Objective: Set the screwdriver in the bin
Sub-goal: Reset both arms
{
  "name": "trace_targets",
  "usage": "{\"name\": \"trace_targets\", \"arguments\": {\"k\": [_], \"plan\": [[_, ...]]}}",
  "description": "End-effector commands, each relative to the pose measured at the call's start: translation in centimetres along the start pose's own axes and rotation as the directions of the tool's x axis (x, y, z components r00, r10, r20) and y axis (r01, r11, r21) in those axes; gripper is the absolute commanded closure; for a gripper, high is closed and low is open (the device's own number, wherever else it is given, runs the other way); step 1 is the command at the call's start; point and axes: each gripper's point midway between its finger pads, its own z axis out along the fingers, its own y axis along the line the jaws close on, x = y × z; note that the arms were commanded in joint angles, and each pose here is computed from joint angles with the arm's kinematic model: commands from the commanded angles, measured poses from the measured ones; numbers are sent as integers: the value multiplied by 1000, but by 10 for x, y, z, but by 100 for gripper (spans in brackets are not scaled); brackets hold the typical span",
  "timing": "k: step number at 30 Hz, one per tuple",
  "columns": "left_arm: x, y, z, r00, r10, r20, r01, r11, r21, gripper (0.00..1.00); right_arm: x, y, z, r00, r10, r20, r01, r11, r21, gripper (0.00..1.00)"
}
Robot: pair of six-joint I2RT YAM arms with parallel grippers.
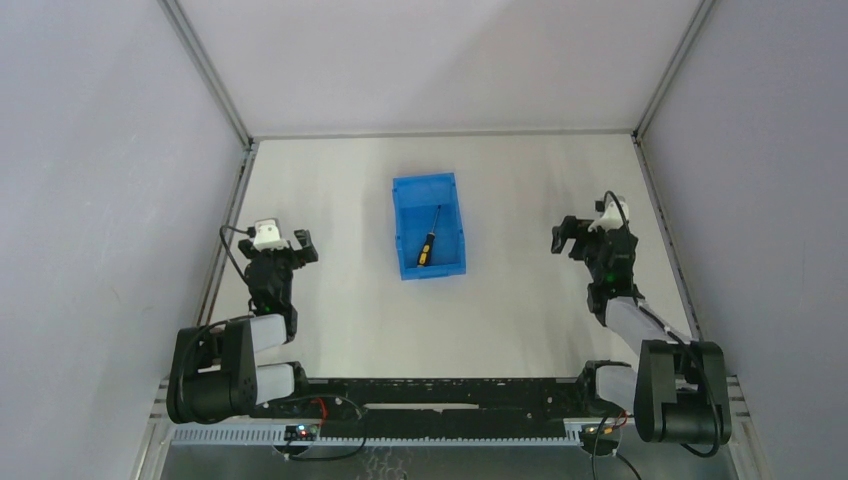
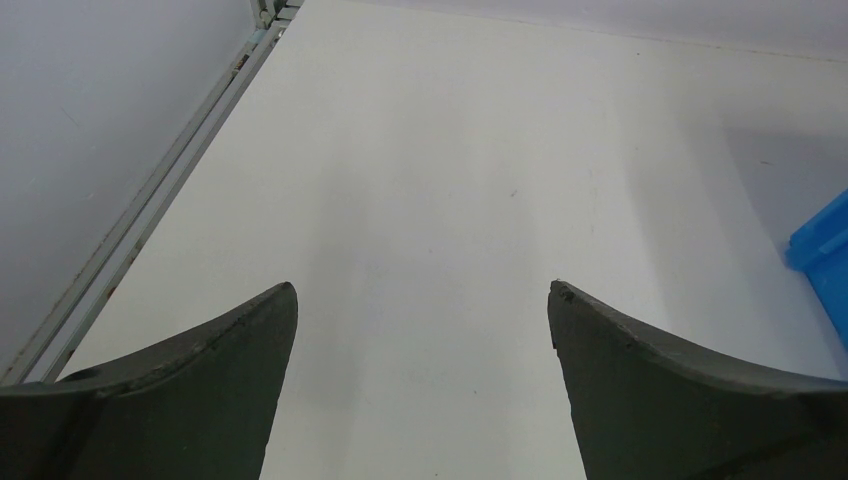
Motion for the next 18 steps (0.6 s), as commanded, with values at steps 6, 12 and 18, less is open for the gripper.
{"name": "trace_targets", "arguments": {"k": [6, 12, 18], "plan": [[-22, -2, 4, 997, 12, 75, -12, 1000, 5, 0, -5, 4, -7, 986, -46, 162, 53, 998, -38, 4], [-21, -2, 4, 997, 12, 73, -12, 1000, 5, 0, 5, 4, -8, 981, -54, 185, 62, 997, -36, 4], [-22, -2, 4, 997, 13, 75, -13, 1000, 6, 0, 13, 7, -2, 983, -66, 169, 76, 996, -54, 4]]}}
